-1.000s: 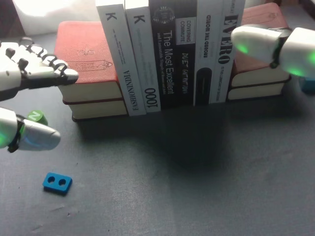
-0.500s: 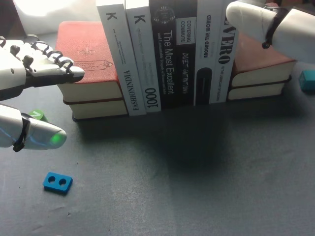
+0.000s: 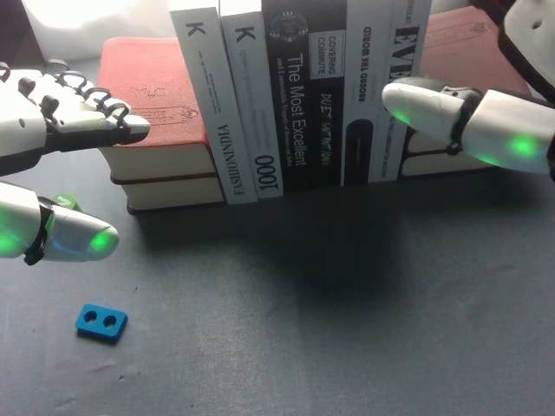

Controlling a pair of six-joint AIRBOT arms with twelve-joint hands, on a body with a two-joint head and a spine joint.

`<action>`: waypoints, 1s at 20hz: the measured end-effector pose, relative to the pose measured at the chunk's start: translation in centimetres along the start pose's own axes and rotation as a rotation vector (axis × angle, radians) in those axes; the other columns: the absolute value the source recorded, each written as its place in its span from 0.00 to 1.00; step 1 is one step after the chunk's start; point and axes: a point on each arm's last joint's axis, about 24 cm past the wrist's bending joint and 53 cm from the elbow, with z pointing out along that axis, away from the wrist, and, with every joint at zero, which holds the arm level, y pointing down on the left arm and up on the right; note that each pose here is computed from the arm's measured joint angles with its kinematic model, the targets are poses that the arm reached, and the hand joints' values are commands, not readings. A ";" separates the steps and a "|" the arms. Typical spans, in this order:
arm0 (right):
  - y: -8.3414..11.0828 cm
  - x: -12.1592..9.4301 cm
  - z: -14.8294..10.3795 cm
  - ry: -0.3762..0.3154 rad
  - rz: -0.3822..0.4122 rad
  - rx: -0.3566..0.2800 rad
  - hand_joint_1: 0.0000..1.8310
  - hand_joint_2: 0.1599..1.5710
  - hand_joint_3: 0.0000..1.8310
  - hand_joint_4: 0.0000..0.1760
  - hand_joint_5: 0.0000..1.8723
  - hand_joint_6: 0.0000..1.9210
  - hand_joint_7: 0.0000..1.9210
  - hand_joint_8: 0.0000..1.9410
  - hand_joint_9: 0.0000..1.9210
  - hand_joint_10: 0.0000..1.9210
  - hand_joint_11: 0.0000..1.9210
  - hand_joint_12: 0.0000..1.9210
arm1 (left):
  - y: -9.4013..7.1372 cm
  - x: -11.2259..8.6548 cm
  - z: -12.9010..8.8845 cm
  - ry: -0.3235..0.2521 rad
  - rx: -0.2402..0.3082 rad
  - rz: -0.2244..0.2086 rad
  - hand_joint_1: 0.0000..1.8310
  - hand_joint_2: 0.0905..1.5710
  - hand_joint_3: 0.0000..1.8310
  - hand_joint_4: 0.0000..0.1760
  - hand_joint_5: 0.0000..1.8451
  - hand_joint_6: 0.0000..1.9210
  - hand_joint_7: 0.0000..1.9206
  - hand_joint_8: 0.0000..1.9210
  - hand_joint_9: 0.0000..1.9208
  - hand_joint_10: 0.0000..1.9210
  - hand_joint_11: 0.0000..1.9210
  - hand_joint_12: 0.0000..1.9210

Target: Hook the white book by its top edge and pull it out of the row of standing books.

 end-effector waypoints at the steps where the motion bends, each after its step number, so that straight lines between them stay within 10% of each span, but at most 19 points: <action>1: 0.1 0.3 0.3 -0.008 -0.016 -0.003 0.00 0.71 0.00 0.00 0.00 0.00 0.00 0.00 0.00 0.00 0.00 0.00 | 0.0 0.0 0.0 -0.001 -0.001 0.000 0.00 0.73 0.00 0.00 0.00 0.00 0.00 0.00 0.00 0.00 0.00 0.00; 20: -2.6 5.8 3.6 0.086 -0.108 0.104 0.00 0.72 0.00 0.00 0.01 0.00 0.00 0.00 0.00 0.00 0.00 0.00 | 0.0 -0.1 0.0 -0.006 -0.002 -0.016 0.00 0.73 0.00 0.00 0.00 0.00 0.00 0.00 0.00 0.00 0.00 0.00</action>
